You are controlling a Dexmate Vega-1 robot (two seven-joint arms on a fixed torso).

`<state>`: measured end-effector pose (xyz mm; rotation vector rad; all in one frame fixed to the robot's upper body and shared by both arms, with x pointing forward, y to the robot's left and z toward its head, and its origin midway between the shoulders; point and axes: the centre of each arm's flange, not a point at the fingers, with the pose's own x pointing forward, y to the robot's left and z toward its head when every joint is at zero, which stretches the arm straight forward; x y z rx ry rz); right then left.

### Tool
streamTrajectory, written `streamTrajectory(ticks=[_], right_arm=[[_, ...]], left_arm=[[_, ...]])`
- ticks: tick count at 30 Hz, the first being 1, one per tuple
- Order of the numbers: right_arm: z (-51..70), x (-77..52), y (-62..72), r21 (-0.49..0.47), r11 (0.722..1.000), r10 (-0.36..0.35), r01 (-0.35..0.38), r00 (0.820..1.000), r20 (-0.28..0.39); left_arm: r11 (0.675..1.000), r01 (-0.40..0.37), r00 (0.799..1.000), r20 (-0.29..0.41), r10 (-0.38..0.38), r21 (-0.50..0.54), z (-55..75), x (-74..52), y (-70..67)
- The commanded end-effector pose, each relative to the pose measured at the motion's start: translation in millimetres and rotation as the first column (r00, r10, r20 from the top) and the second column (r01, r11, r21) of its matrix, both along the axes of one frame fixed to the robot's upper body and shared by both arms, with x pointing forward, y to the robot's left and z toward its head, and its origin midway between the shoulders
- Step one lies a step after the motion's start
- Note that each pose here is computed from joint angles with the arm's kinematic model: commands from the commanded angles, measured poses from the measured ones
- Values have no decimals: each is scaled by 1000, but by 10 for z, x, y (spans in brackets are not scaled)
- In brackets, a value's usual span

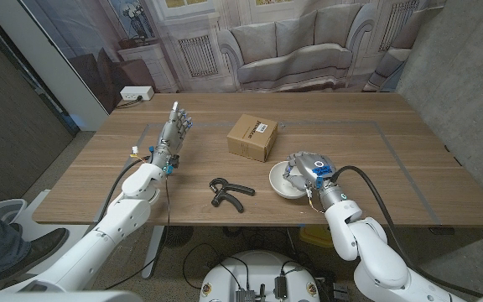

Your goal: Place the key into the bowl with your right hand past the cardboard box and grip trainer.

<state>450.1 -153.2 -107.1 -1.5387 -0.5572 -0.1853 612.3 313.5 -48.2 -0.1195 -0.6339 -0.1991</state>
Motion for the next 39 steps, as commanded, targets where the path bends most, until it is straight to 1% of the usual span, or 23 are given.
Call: streamTrajectory(ticks=[1, 9, 21, 28, 39], right_arm=[[-49, 0, -26, 17, 1000, -4, 4, 1000, -21], [-88, -14, -51, 28, 1000, -9, 10, 1000, -22], [-120, -3, -49, 29, 1000, -9, 11, 999, -37], [-139, 6, -38, 27, 1000, -14, 15, 999, -44], [-157, 10, -40, 30, 999, -13, 14, 999, -53]], left_arm=[[1000, 2, 1000, -4, -2, 1, -5, 6, -4], [1000, 2, 1000, -1, -2, 7, 17, 5, -12], [1000, -1, 1000, -2, 1, 6, 21, 0, -12], [1000, 4, 1000, -7, -4, 3, -1, 30, -24], [1000, 11, 1000, -5, -11, 6, 15, 60, -60]])
